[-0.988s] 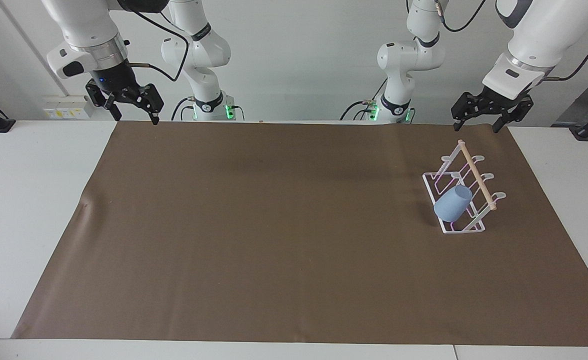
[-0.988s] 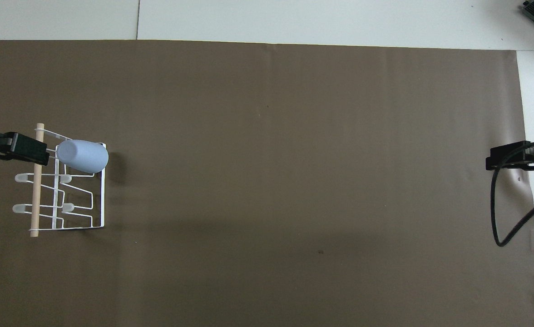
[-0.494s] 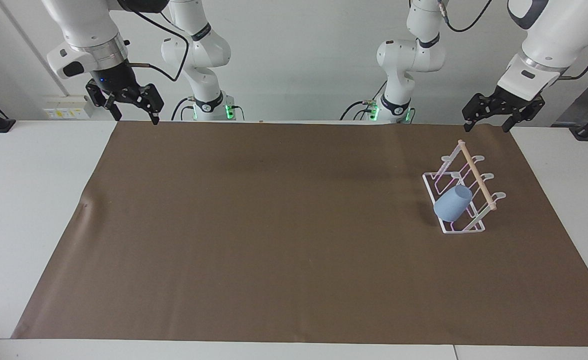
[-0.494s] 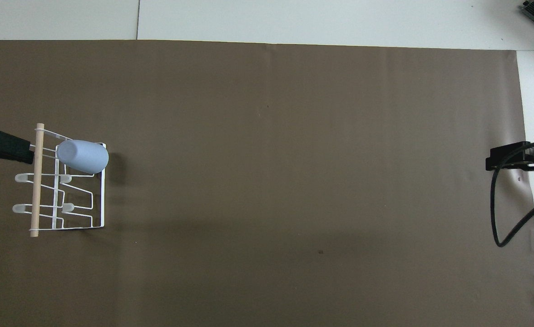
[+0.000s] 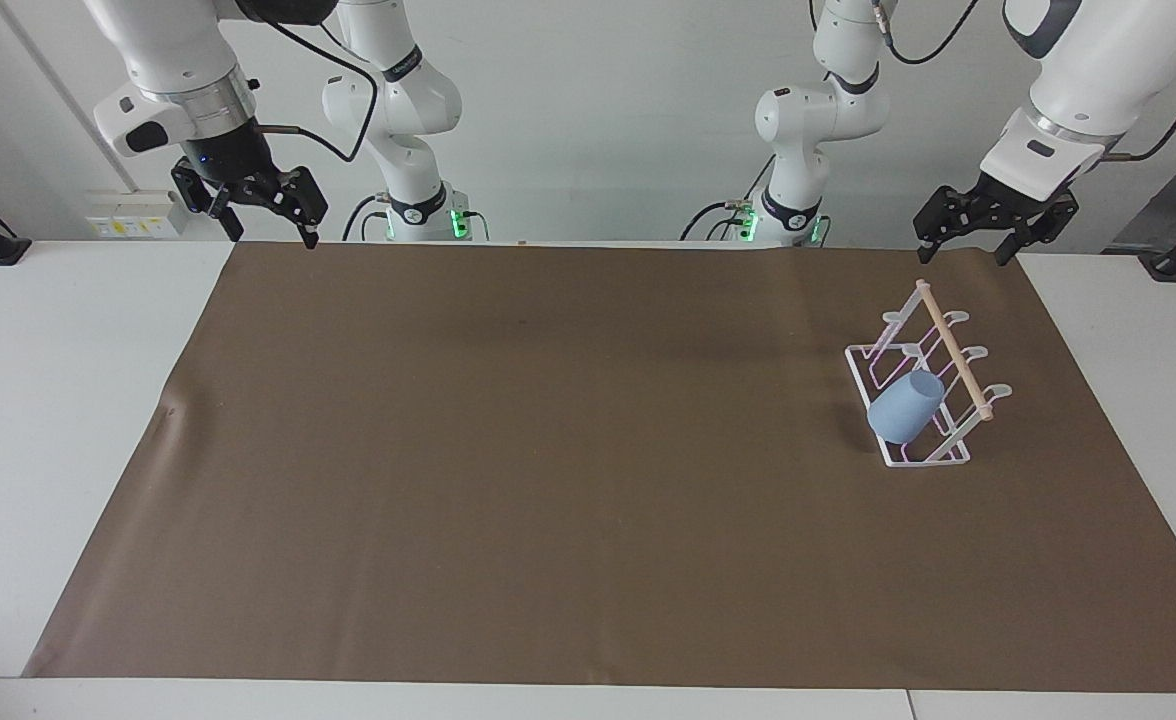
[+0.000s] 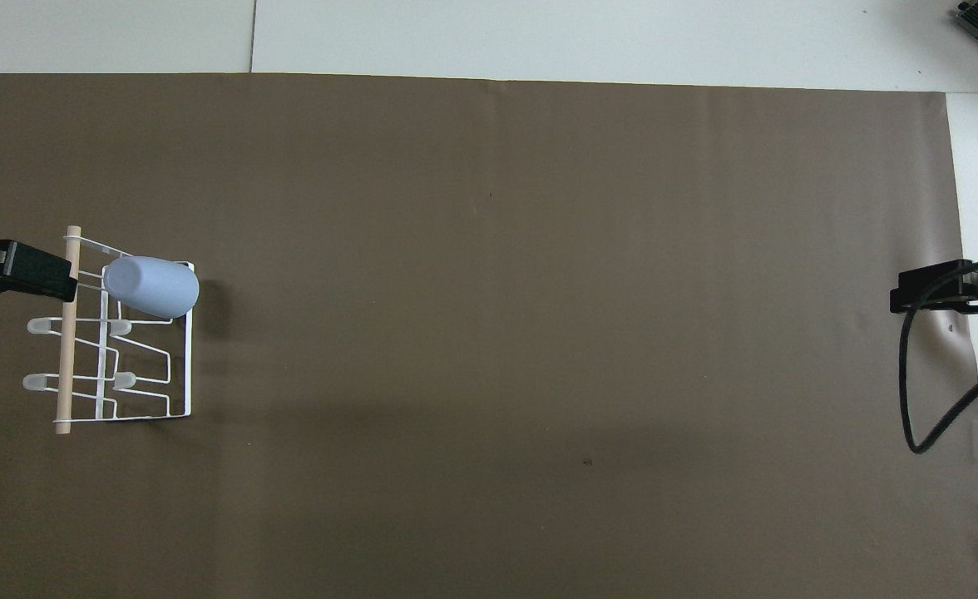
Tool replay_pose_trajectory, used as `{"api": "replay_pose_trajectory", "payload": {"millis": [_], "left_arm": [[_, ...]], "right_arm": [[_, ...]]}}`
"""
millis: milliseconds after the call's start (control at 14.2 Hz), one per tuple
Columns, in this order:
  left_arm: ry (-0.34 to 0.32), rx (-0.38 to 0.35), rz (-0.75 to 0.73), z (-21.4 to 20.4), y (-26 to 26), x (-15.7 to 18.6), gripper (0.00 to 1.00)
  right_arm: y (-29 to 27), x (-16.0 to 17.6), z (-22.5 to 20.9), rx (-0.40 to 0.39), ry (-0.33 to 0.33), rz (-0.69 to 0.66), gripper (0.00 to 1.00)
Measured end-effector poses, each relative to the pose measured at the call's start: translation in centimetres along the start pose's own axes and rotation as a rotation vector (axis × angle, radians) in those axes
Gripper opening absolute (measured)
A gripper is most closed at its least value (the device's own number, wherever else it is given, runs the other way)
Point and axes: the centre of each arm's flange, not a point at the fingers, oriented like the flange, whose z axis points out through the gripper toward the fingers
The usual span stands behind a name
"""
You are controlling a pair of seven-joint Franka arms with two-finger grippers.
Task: Hang cup on cup holder
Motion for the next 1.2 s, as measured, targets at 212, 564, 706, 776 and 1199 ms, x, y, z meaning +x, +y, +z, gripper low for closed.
{"api": "replay_pose_trajectory", "payload": {"millis": [212, 564, 706, 776, 1199], "left_arm": [[0.000, 0.000, 0.009, -0.01, 0.50, 0.01, 1.00], [0.000, 0.000, 0.005, -0.01, 0.29, 0.00, 1.00], [0.000, 0.000, 0.006, -0.02, 0.36, 0.00, 1.00], [0.000, 0.000, 0.006, -0.02, 0.35, 0.00, 1.00], [0.001, 0.000, 0.006, -0.03, 0.35, 0.00, 1.00]], "right_arm": [[0.00, -0.02, -0.01, 0.000, 0.000, 0.000, 1.00], [0.01, -0.07, -0.03, 0.000, 0.000, 0.000, 1.00], [0.01, -0.09, 0.10, 0.000, -0.002, 0.000, 1.00], [0.01, -0.11, 0.15, 0.000, -0.004, 0.000, 1.00], [0.02, -0.41, 0.71, -0.002, -0.016, -0.001, 1.00]]}}
